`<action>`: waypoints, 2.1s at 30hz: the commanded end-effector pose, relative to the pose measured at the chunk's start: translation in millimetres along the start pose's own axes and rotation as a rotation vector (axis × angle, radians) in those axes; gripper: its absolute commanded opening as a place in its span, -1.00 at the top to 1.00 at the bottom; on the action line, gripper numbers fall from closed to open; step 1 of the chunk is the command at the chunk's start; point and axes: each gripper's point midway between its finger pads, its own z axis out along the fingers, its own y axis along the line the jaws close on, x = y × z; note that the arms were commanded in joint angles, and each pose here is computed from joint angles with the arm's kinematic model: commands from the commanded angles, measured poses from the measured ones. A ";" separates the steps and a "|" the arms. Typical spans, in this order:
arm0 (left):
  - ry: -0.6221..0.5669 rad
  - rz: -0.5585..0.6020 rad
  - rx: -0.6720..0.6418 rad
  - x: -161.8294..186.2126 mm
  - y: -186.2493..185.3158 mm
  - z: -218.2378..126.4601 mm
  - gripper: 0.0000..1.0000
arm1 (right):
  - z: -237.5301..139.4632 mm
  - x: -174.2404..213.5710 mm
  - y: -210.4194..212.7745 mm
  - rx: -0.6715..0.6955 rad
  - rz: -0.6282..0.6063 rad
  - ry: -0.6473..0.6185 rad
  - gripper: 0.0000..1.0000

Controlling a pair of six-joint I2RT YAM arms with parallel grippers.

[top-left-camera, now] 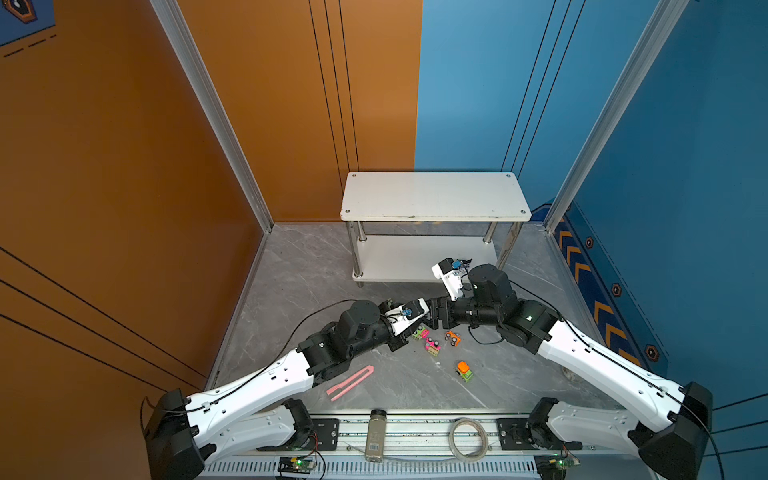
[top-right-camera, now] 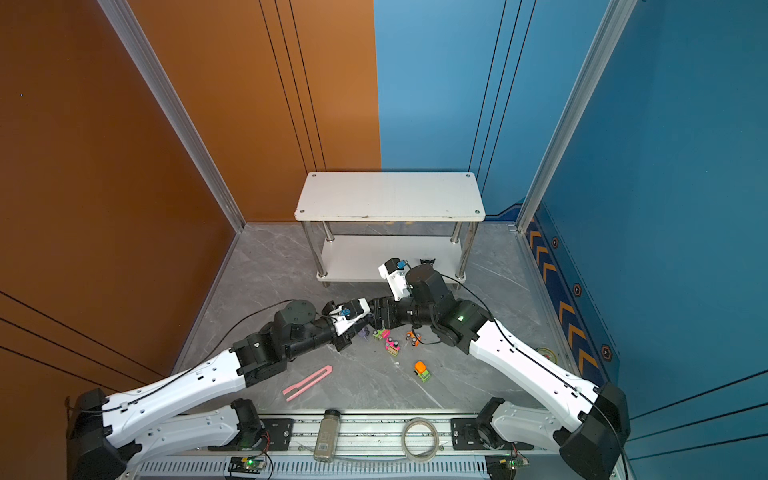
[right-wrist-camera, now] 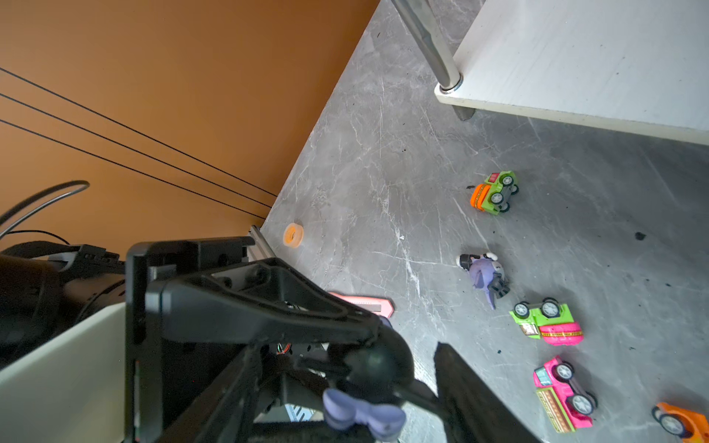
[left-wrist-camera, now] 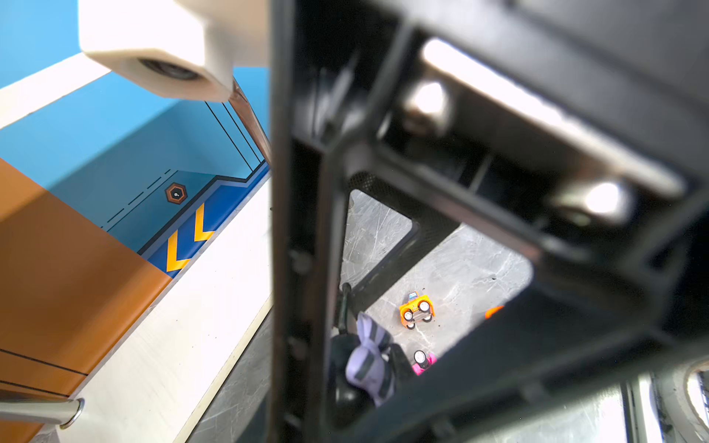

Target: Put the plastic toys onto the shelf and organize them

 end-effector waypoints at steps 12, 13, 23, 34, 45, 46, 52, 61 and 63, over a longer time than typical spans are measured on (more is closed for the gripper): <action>-0.036 0.184 0.000 -12.6 -18.6 -3.9 1.00 | 22.9 14.9 -7.5 0.002 0.048 0.112 0.03; -0.032 0.190 -0.008 -11.5 -17.6 -3.8 1.00 | 23.2 15.7 -8.4 0.003 0.052 0.115 0.11; -0.030 0.190 -0.057 -11.0 -10.5 -0.9 0.80 | 25.5 10.5 -3.9 -0.023 0.051 0.094 0.85; -0.082 0.083 -0.137 -11.4 6.2 -6.8 -0.95 | 22.9 -10.5 -30.6 0.165 -0.033 0.040 1.00; -0.147 -0.120 -0.332 6.7 49.2 -42.6 -0.95 | 38.6 -47.4 -128.9 0.729 -0.250 0.071 1.00; -0.151 -0.130 -0.341 8.8 50.9 -45.7 -0.95 | 43.4 -50.7 -135.5 0.760 -0.266 0.083 1.00; -0.166 -0.155 -0.352 12.2 52.1 -51.0 -0.95 | 71.4 -62.5 -172.6 0.816 -0.239 0.154 1.00; -0.138 -0.167 -0.313 14.1 51.0 -36.5 -0.95 | 71.4 -82.9 -216.6 0.891 -0.144 0.158 1.00; -0.134 -0.177 -0.304 15.2 51.1 -33.8 -0.95 | 69.9 -85.3 -224.0 0.895 -0.115 0.157 1.00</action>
